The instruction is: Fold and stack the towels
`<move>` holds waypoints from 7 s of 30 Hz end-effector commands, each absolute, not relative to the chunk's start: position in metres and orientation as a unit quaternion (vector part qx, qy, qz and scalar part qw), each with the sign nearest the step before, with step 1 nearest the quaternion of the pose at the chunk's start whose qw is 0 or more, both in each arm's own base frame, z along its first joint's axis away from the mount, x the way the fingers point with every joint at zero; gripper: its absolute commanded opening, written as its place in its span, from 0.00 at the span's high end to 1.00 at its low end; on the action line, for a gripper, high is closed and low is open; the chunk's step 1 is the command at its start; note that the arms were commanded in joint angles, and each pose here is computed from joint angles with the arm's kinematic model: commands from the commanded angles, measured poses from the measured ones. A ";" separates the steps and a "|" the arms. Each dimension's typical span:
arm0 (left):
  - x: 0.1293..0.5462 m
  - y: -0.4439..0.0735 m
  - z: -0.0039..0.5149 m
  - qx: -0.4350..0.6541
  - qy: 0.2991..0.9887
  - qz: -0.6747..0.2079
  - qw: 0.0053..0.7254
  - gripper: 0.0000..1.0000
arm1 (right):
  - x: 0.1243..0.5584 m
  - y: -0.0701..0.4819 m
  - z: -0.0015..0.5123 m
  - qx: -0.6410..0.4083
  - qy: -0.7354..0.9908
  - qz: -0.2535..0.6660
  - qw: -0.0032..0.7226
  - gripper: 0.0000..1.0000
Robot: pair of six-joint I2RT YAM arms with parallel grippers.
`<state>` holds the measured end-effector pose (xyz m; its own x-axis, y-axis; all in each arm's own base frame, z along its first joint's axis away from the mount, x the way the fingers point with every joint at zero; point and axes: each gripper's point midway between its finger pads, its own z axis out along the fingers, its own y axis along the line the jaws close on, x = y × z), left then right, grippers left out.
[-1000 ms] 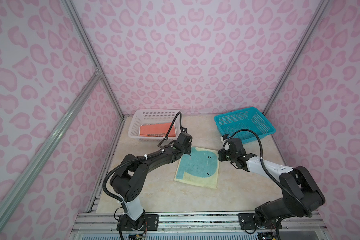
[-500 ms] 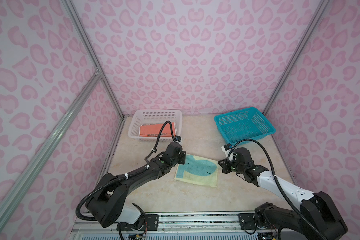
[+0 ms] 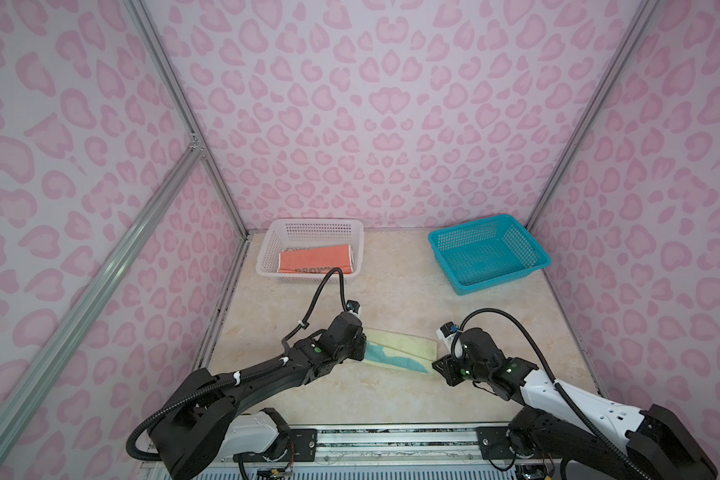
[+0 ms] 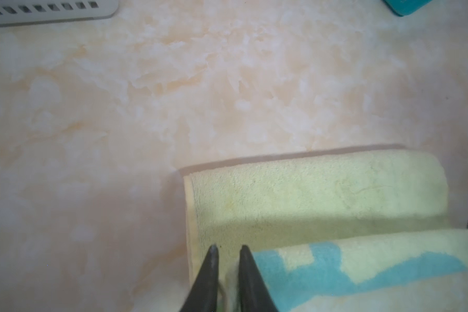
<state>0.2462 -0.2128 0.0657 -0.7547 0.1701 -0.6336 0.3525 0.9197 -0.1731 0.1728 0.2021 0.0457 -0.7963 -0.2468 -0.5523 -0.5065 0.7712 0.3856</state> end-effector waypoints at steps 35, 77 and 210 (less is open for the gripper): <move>0.221 -0.212 0.029 0.062 0.960 -0.193 0.191 0.08 | 0.205 0.245 0.037 -0.144 0.914 0.262 0.276 0.66; 0.366 -0.277 0.139 0.194 0.956 -0.129 0.178 0.97 | 0.225 0.219 0.115 -0.217 0.819 0.249 0.470 0.53; 0.382 0.043 0.100 -0.161 0.776 0.090 0.603 0.02 | 0.391 0.027 0.099 -0.057 0.792 -0.081 0.603 0.00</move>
